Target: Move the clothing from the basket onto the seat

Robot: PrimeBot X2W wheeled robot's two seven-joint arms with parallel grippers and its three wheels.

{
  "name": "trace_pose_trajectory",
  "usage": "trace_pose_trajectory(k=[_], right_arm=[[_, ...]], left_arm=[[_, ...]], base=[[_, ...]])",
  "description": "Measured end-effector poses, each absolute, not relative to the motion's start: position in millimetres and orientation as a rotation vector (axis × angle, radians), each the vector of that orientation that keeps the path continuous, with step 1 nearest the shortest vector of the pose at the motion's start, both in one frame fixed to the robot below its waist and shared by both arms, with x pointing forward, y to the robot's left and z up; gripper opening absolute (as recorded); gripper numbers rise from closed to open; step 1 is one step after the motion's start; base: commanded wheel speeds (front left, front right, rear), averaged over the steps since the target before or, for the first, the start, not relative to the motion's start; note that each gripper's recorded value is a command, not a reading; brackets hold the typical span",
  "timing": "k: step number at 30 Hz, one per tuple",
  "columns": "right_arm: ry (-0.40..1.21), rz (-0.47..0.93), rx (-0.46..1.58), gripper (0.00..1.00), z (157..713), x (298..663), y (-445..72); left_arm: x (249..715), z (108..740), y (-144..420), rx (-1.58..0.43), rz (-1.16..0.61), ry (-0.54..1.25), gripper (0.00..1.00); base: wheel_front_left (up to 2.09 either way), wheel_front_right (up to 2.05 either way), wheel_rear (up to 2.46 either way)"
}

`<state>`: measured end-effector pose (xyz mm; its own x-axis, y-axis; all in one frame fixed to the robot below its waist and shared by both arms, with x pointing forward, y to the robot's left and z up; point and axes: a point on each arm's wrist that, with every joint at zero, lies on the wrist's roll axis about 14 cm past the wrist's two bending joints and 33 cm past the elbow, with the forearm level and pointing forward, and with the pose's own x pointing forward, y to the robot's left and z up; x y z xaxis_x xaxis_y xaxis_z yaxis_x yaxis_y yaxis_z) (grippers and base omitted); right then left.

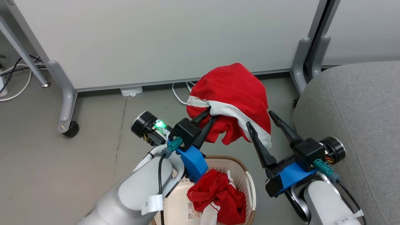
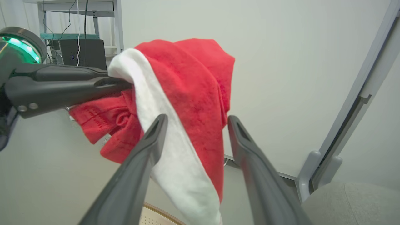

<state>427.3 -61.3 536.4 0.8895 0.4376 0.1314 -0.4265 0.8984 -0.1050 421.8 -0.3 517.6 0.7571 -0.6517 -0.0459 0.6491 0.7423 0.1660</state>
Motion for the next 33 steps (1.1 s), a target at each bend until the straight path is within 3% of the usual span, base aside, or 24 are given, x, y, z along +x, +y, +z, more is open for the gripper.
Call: trace_pose_trajectory(k=[12,13,14,15,33], right_arm=[[-0.1,0.549,-0.068,1.0,523.6,439.2,-35.6],[-0.096,0.555,-0.065,0.77,522.8,439.4,-34.0],[-0.093,0.558,-0.061,0.27,522.5,439.5,-32.9],[-0.091,0.56,-0.054,0.0,522.3,439.5,-32.2],[-0.093,0.561,-0.032,0.0,525.3,439.1,-32.3]], left_arm=[[420.4,518.6,-4.5,0.182,-0.735,-0.023,0.0],[420.4,518.9,-4.7,0.182,-0.737,-0.024,0.0],[420.3,518.9,-4.9,0.182,-0.737,-0.024,0.0],[420.2,518.9,-5.0,0.182,-0.738,-0.024,0.0],[419.5,519.1,-6.3,0.185,-0.742,-0.026,0.0]], base=[[0.0,0.0,0.0],[0.0,0.0,0.0],[0.0,0.0,0.0],[0.0,0.0,0.0],[0.0,0.0,0.0]])
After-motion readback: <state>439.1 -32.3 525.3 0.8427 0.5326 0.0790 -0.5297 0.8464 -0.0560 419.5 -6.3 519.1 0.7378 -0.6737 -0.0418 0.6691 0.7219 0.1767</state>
